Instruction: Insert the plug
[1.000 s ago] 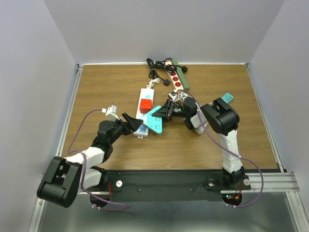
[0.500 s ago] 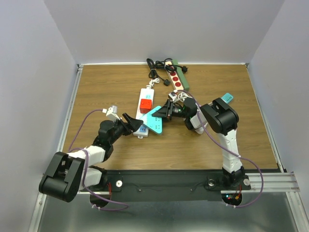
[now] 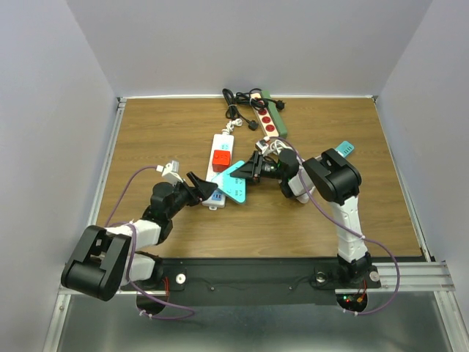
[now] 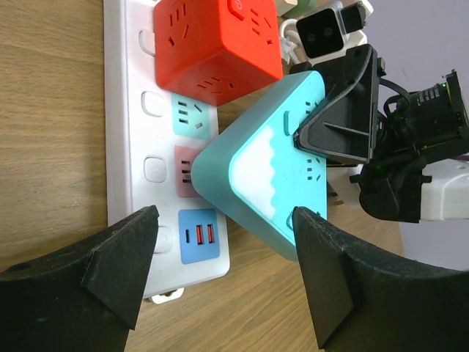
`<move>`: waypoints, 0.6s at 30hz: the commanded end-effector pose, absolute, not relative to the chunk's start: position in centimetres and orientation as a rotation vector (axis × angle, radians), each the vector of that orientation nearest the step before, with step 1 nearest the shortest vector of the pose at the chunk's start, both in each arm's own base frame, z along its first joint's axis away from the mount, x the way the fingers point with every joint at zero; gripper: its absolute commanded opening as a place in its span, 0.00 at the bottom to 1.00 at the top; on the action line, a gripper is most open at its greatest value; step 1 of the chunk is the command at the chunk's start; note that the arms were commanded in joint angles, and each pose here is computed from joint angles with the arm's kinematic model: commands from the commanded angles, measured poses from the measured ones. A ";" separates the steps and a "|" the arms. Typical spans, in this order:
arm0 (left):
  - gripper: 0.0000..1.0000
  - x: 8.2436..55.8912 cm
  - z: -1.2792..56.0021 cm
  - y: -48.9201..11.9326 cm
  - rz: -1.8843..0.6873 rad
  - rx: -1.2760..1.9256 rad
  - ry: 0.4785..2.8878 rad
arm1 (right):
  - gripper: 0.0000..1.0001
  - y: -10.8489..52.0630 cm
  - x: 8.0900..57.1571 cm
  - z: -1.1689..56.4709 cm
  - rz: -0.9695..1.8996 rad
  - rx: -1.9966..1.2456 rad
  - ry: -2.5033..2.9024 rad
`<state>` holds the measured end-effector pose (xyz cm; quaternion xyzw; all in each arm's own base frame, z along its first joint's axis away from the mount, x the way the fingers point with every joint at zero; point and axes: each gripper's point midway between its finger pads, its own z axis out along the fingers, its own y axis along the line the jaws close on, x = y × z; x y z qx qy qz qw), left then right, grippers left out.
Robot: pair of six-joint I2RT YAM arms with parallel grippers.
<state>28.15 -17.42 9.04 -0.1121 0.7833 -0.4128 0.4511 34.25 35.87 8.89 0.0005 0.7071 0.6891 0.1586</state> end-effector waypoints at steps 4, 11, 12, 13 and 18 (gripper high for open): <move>0.84 28.7 10.1 -17.7 -1.032 -0.229 1.880 | 0.00 35.8 34.5 7.0 1.912 0.038 2.032; 0.85 29.1 9.6 -17.7 -1.030 -0.244 1.888 | 0.00 35.7 34.6 6.2 1.893 0.063 2.043; 0.85 29.2 9.6 -17.7 -1.029 -0.245 1.886 | 0.00 35.7 34.5 6.1 1.891 0.065 2.046; 0.85 29.2 9.5 -17.8 -1.028 -0.246 1.889 | 0.00 35.6 34.5 5.9 1.886 0.072 2.049; 0.81 29.7 8.8 -17.8 -1.020 -0.265 1.909 | 0.00 35.4 34.5 5.1 1.870 0.096 2.065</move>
